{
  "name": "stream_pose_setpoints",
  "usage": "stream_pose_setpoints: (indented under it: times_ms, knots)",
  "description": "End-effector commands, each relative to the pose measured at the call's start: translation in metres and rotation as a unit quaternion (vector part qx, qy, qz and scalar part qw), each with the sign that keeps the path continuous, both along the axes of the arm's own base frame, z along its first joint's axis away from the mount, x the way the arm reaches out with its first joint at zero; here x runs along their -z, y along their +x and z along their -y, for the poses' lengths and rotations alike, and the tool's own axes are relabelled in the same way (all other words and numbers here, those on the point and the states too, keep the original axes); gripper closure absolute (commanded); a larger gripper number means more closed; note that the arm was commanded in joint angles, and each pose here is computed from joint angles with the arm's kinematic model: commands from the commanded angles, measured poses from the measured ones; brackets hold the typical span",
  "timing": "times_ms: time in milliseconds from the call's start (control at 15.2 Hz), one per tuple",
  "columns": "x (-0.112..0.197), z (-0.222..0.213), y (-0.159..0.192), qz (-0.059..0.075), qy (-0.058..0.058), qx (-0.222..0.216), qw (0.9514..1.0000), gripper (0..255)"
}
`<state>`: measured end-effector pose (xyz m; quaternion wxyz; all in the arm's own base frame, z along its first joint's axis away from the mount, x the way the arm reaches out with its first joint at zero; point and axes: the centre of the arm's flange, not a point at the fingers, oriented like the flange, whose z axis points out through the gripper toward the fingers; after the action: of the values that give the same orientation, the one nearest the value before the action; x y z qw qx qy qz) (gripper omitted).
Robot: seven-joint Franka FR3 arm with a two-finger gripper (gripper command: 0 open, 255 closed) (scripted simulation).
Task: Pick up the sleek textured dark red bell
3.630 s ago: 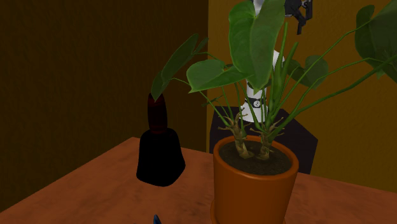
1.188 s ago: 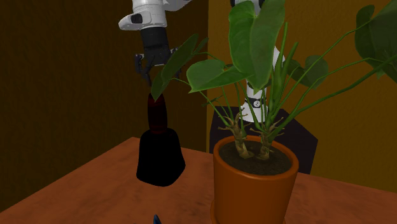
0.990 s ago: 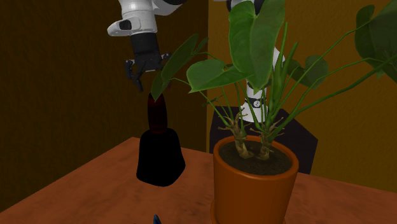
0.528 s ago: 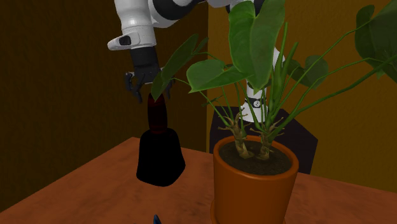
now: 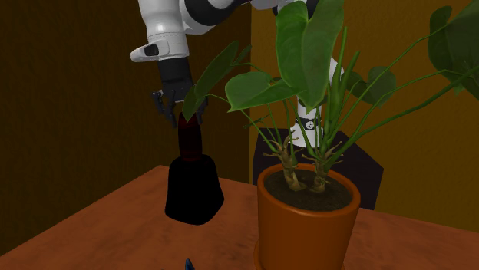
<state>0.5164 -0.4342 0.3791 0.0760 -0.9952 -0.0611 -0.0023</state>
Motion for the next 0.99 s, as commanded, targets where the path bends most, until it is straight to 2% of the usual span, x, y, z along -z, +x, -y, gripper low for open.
stream_pose_setpoints:
  times_ms: [0, 132, 924]
  knots:
    - [0.002, 0.0, 0.0, -0.001, 0.0, 0.0, 1.0, 255]
    - [0.001, 0.001, 0.0, -0.001, 0.0, 0.0, 1.0, 255]
    - [-0.062, 0.001, 0.0, -0.001, 0.0, 0.0, 1.0, 255]
